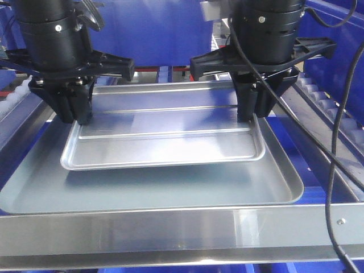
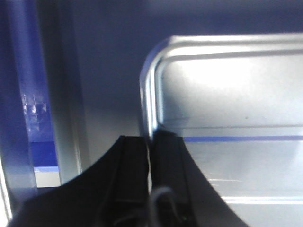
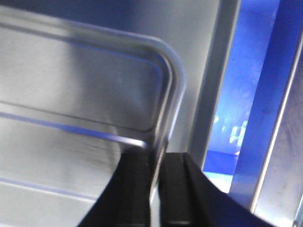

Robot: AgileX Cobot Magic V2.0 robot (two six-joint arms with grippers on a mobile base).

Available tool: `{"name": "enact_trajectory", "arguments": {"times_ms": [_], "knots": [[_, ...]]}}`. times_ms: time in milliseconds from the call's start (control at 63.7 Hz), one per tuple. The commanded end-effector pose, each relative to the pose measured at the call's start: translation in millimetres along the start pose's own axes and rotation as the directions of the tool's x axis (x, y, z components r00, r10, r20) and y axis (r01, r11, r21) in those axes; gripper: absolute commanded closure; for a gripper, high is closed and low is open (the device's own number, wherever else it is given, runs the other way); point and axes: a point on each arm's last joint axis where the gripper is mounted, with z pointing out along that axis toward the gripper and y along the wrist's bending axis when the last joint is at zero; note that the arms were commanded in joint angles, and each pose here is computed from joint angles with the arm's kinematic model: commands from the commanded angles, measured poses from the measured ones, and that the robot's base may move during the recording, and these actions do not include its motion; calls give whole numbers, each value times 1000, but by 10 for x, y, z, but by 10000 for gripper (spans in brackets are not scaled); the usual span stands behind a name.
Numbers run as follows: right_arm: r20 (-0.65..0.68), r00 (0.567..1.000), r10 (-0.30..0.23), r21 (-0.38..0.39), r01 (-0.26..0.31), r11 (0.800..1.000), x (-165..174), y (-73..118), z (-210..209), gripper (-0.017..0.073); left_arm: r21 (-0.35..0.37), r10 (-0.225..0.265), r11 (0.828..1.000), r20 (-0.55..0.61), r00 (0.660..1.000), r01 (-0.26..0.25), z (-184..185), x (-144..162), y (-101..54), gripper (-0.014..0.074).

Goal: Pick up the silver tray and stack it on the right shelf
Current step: 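Lower the silver tray into the grey-blue tray and open both grippers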

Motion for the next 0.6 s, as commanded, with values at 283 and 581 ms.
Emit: {"name": "enact_trajectory", "arguments": {"times_ms": [283,581], "knots": [[146,989,-12,-46,19,999,-150,-22,-330,-22,47,16,999,92,996,-21,-234,-103,-26,128],[230,973,10,-86,10,996,-132,-106,-717,155,104,-12,995,192,981,-8,-661,-77,62,181]]}}
